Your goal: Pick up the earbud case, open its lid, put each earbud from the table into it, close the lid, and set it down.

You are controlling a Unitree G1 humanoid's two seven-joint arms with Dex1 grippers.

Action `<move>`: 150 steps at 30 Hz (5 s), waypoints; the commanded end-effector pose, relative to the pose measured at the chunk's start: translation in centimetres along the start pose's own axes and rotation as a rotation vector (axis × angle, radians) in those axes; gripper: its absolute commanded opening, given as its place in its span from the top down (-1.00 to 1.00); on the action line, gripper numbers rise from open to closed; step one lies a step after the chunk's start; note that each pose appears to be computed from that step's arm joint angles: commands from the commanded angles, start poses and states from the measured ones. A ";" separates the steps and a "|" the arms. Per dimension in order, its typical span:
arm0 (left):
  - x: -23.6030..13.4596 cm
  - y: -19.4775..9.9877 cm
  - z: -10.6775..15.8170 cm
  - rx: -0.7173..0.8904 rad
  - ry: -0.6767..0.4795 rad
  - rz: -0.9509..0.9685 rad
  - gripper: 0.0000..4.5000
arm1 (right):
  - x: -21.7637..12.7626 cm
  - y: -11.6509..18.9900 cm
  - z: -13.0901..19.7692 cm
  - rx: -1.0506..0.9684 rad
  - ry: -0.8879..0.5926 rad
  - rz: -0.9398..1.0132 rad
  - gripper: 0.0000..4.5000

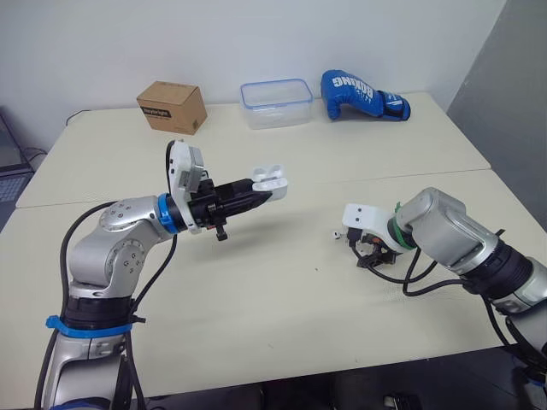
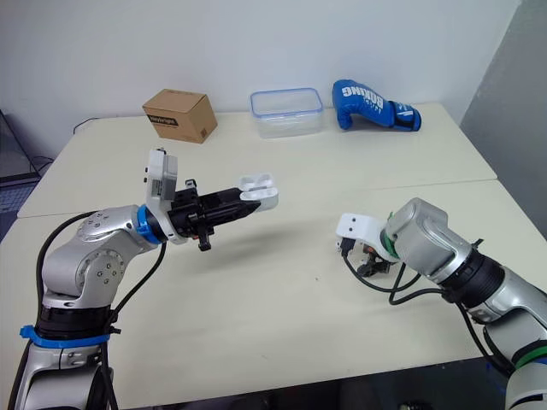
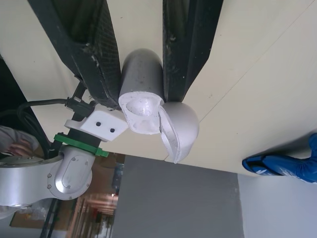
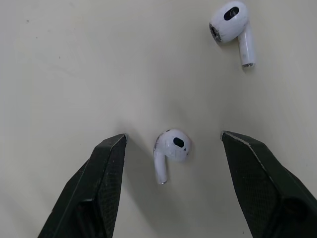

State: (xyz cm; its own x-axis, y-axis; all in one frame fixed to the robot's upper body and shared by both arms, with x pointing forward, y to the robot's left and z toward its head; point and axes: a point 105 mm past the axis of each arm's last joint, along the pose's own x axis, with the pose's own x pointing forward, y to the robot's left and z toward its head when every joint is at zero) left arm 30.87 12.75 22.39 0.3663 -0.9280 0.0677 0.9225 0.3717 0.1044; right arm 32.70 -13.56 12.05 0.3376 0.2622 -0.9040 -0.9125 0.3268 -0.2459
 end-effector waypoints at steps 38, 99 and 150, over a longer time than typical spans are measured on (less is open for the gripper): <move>0.2 -0.2 0.8 0.056 -0.016 -0.004 0.65 | -1.3 1.6 0.8 -0.242 -0.006 0.043 0.82; 0.2 -0.4 0.7 0.056 -0.001 -0.005 0.65 | -0.6 1.5 -0.4 -0.116 -0.094 0.059 0.33; 5.0 3.5 0.5 0.072 -0.185 0.221 0.65 | -12.4 -0.1 14.5 0.812 -1.343 0.079 0.82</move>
State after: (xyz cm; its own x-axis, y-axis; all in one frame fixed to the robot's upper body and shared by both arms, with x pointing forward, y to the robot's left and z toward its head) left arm 35.95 9.73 22.57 0.5341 -0.8066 0.2532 0.8128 0.5723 0.1087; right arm 32.99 -6.15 28.60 0.7155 0.6883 0.1193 -0.6641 0.6171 0.4221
